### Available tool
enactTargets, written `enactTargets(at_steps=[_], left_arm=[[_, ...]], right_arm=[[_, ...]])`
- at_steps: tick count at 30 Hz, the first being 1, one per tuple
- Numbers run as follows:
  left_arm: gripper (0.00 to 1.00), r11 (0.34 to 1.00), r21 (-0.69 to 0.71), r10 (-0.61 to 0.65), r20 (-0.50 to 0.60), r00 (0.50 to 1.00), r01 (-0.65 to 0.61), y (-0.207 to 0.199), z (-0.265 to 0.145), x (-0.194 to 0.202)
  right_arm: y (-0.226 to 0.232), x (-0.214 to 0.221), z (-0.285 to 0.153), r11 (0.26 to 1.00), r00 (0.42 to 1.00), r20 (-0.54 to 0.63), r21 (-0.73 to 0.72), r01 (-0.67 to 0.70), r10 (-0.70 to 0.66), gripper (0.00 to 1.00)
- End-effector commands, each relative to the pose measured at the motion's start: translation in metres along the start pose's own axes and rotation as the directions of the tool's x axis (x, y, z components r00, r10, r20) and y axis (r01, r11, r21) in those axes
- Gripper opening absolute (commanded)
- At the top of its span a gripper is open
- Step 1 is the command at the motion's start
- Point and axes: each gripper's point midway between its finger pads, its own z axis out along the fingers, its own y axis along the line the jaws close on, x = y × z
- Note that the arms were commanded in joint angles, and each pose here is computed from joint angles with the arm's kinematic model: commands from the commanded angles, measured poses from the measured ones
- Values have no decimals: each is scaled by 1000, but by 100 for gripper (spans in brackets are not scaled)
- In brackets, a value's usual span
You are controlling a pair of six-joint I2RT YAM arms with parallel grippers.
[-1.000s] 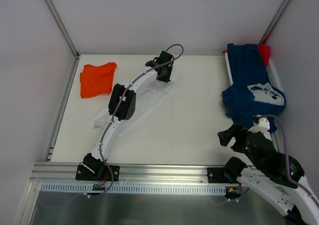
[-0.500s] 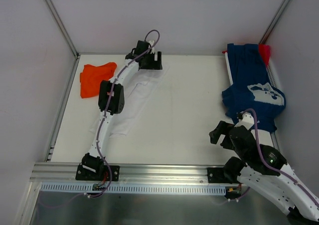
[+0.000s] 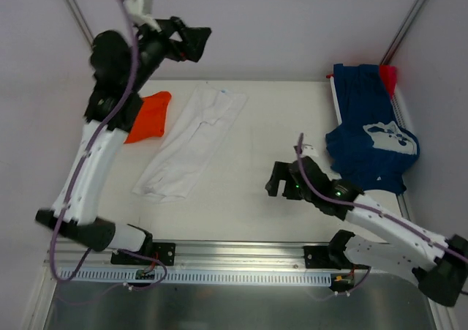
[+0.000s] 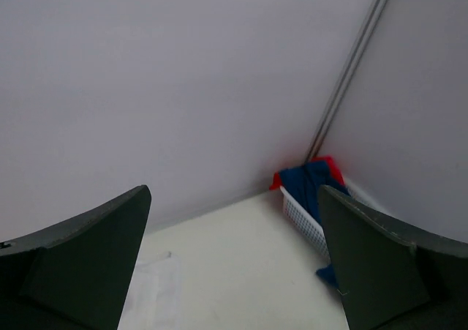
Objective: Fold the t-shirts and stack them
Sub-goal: Rotate the tshirt 90 degrees
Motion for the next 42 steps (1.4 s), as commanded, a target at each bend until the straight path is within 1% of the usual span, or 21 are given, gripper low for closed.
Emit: enactTargets(at_steps=[1,2,3,4,5,8,9,10,11,15,17,18,21,27,33,34,35,37,38,40,42], left_arm=[[99,985,-164,70,73,995,-58,18,-60,-14],[99,979,-194,79,69,994,-64,23,-73,-10],[99,978,-198,90,115,989,-66,14,-102,-25],[99,975,-212,80,67,995,-64,20,-110,0],[99,966,-250,88,114,990,-58,19,-139,-11],[99,959,-280,61,69,996,-39,25,-165,24],[99,955,-294,51,94,994,-21,24,-181,21],[99,951,-307,39,48,998,-23,28,-187,40],[99,952,-305,37,44,998,-22,26,-196,43],[99,945,-327,-31,-23,999,22,32,-213,85],[99,950,-311,-43,-20,999,35,28,-221,92],[99,949,-312,-51,-39,998,37,30,-222,103],[99,949,-314,-50,-48,998,33,31,-227,112],[99,951,-307,-37,-46,998,21,29,-234,111],[99,953,-304,-39,-54,998,21,28,-238,116],[99,954,-299,-39,-52,998,22,27,-239,115],[99,955,-294,-43,-56,998,25,26,-239,117],[99,958,-287,-49,-60,997,30,24,-239,118],[99,958,-286,-50,-61,997,30,24,-239,119],[99,959,-280,-59,-66,996,38,22,-238,121],[99,961,-273,-64,-70,995,43,21,-237,122]], right_arm=[[122,-50,9,961,998,50,-270,61,-49,99],[138,-54,14,956,996,50,-281,81,-70,100],[159,-58,17,940,995,48,-328,97,-85,99],[172,-46,41,941,994,-9,-323,104,-113,99],[199,-56,39,918,995,-15,-386,88,-102,100],[239,-60,64,897,994,-37,-436,76,-102,62],[251,-57,67,883,994,-61,-467,54,-93,17],[261,-56,69,877,993,-66,-477,52,-95,3],[271,-53,80,877,992,-80,-478,47,-97,1],[309,-30,103,853,986,-135,-522,17,-102,0],[322,-9,125,842,975,-187,-539,-1,-119,0],[340,-11,123,821,976,-182,-571,-7,-118,0],[357,14,144,809,965,-232,-587,-37,-124,0],[391,33,165,760,954,-280,-641,-104,-106,0],[361,70,197,771,934,-348,-615,-166,-77,0],[362,67,194,749,939,-338,-639,-178,-65,0],[338,82,204,773,929,-365,-605,-190,-57,0],[330,81,202,751,933,-360,-621,-224,-19,0],[306,95,208,777,923,-384,-585,-234,-11,1],[295,96,207,770,927,-374,-588,-247,12,0],[270,114,208,796,919,-394,-553,-246,10,0]])
